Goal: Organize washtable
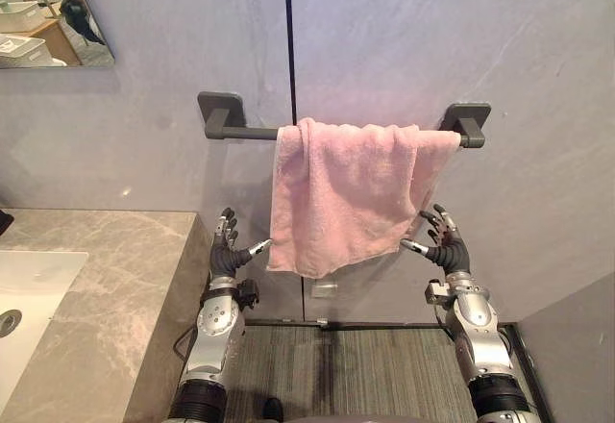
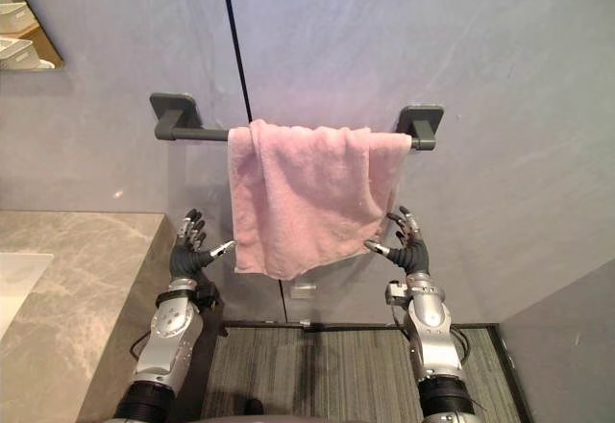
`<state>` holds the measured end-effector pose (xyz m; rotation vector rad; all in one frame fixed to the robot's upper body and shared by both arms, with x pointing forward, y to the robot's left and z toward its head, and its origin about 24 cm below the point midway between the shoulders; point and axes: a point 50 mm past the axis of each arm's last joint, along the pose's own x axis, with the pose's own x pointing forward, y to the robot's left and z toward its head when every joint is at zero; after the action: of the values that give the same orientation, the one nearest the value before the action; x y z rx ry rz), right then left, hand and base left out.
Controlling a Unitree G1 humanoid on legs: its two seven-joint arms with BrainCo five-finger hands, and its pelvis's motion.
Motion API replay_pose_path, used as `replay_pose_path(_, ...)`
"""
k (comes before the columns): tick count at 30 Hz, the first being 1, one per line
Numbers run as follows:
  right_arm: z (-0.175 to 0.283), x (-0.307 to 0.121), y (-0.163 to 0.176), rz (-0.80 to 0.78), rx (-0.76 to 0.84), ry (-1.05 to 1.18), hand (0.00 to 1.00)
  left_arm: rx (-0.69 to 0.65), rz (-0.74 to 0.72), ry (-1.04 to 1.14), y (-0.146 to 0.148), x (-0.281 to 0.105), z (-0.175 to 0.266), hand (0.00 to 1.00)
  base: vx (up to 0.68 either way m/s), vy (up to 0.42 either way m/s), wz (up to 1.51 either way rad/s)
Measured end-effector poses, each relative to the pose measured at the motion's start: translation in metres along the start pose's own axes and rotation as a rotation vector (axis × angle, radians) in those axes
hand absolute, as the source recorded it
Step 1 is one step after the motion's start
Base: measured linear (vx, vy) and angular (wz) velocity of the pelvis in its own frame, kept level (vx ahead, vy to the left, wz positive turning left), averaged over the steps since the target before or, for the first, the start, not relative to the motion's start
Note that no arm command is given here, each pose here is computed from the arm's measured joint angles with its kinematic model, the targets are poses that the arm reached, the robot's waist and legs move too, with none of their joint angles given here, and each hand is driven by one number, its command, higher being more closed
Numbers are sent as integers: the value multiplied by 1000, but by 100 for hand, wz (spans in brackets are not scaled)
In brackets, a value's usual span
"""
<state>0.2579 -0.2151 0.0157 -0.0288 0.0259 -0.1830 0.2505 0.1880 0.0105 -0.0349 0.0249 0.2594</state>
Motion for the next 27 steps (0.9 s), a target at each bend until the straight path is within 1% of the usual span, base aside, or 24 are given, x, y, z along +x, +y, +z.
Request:
replay_pose_path(9, 1, -3, -26, -131, 18, -3, 0, -1, 18, 15, 8, -5, -4, 0, 0, 0, 0)
replay_pose_path(13, 4, -15, -36, -175, 23, -25, 0, -3, 23, 52, 11, -16, -13, 0, 0, 0, 0)
replay_pose_path(16, -3, -23, -39, -187, 19, -5, 0, -10, 7, 79, 10, -24, -20, 0, 0, 0, 0)
replay_pose_path(21, -32, -52, -29, -186, 49, 113, 0, 9, -35, 212, 12, -50, -49, 0, 0, 0, 0)
replay_pose_path(23, -39, -59, -22, -161, 57, 147, 0, 21, -36, 276, 13, -58, -62, 0, 0, 0, 0)
replay_pose_path(25, -51, -69, -9, -103, 49, 205, 0, 36, -40, 364, 15, -73, -80, 0, 0, 0, 0)
replay_pose_path(27, -62, -77, -1, -68, 28, 258, 0, 73, -54, 427, 17, -83, -92, 0, 0, 0, 0)
